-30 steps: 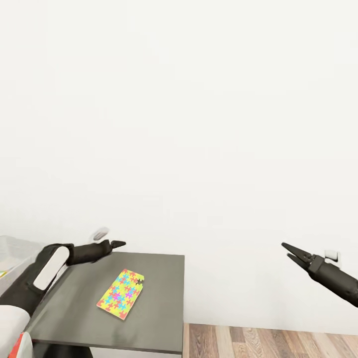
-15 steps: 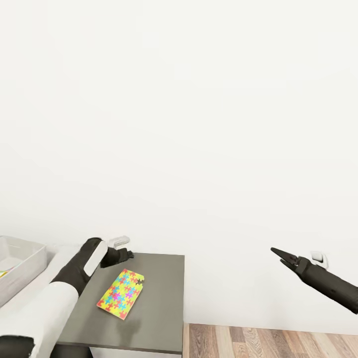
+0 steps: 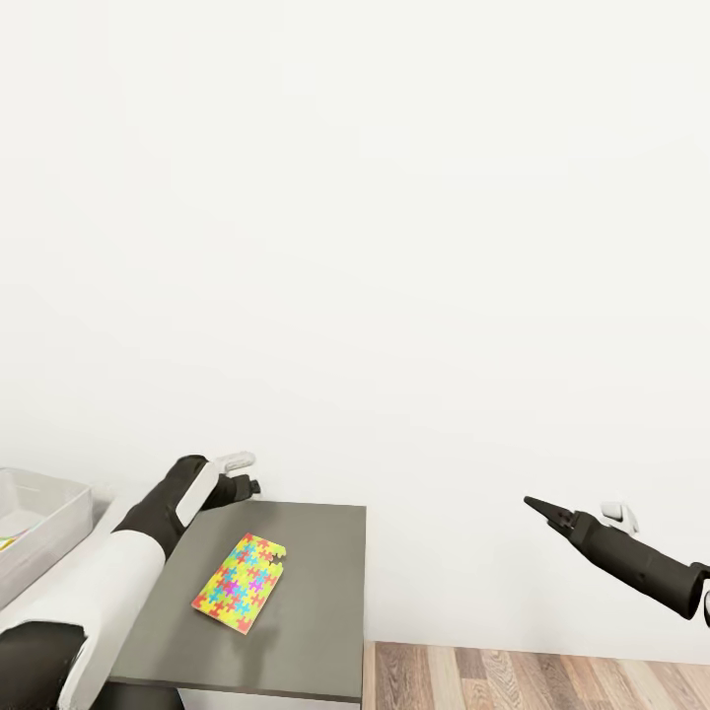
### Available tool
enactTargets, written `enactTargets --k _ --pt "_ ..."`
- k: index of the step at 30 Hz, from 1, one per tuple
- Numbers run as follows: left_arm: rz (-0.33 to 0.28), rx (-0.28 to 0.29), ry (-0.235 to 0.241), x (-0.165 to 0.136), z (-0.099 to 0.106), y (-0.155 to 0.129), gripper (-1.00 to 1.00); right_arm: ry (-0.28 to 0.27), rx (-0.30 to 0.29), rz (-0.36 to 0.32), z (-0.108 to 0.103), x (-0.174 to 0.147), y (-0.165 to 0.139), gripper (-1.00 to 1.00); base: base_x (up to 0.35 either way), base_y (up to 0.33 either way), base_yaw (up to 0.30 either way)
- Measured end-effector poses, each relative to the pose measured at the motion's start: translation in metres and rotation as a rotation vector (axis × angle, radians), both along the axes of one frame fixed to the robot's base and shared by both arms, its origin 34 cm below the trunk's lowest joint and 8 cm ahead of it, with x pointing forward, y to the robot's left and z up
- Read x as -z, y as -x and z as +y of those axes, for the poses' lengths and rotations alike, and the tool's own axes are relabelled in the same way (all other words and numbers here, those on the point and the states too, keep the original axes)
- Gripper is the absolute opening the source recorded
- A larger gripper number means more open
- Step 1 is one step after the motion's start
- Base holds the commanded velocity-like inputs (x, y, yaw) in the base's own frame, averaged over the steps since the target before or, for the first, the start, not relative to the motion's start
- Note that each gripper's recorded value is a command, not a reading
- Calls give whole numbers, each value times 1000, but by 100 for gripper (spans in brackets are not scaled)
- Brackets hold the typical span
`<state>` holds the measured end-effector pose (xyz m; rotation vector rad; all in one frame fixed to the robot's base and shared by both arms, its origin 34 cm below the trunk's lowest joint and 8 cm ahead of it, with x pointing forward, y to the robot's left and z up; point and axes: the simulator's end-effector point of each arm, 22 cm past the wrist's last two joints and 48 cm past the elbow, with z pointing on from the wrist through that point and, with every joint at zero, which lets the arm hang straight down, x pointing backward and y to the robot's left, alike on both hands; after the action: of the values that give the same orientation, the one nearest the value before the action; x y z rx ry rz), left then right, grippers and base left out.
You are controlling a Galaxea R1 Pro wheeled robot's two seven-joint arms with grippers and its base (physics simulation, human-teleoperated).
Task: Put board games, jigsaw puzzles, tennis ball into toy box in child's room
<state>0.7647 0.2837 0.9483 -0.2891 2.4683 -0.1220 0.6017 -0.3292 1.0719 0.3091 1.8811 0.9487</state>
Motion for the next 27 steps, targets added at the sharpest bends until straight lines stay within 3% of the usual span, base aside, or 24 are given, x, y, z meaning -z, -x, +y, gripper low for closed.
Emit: enactTargets --k 9,18,27 --pt "27 -28 -5 15 10 0 100 0 -2 7 1 3 -1 100 0 0 0" --pt "47 -9 -18 36 12 2 100 -1 -3 22 1 10 -2 100 0 0 0" --pt "-1 127 -10 43 -4 -6 100 -1 -2 38 1 18 -4 100 0 0 0"
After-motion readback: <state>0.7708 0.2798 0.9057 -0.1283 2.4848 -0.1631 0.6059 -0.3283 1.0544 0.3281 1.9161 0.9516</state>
